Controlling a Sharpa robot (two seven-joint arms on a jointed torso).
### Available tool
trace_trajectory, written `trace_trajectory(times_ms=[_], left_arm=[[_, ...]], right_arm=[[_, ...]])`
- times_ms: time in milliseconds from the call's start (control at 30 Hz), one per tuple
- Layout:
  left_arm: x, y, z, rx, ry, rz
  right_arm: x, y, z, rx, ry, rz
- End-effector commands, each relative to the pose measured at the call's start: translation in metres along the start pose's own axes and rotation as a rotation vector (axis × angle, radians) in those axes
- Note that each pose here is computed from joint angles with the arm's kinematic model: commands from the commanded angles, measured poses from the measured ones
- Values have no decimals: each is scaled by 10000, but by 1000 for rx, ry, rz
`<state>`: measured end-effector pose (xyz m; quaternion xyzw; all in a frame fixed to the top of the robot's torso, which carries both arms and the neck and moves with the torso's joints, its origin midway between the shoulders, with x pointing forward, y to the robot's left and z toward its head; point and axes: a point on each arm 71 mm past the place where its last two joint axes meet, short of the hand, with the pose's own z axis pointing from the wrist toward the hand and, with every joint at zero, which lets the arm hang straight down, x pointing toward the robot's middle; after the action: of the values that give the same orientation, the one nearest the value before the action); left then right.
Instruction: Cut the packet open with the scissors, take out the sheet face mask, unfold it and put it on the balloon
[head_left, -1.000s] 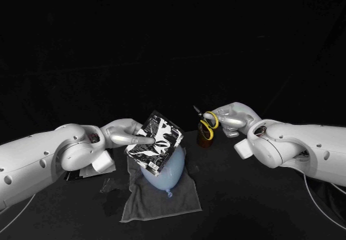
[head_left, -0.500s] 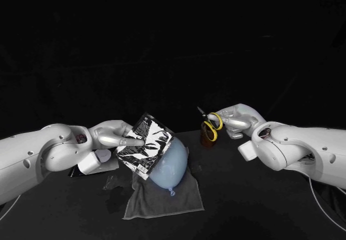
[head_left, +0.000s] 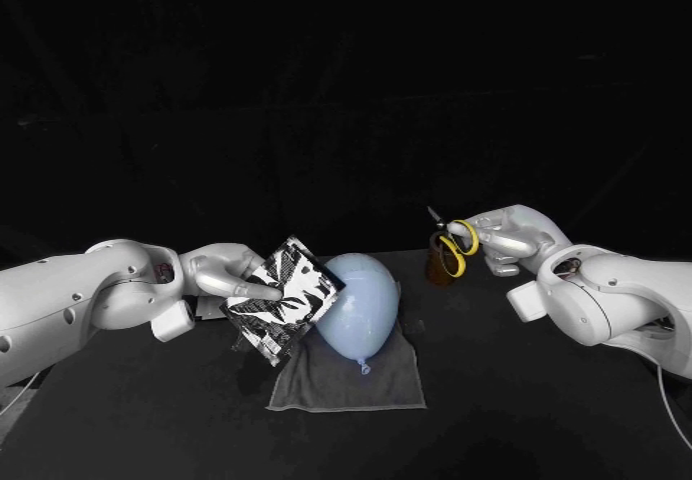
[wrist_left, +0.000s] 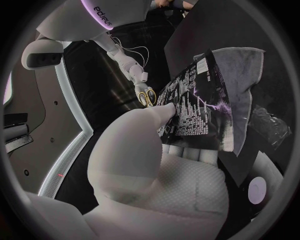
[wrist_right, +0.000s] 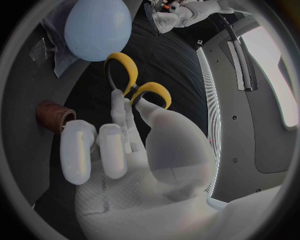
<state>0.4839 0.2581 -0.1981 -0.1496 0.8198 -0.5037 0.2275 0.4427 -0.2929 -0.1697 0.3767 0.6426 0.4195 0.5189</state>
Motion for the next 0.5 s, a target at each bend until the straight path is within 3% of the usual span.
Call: trace_trajectory(times_ms=[33,333,500], left_arm=[[67,77,-24,0,68,56],[162,428,-100,-103,125,112],[193,580,-109,-165,161,153]], right_arm=[[12,-5,10,-17,12,0],[0,-53,38,-10,5,-4],[-1,-76,47,-6,4,-6]])
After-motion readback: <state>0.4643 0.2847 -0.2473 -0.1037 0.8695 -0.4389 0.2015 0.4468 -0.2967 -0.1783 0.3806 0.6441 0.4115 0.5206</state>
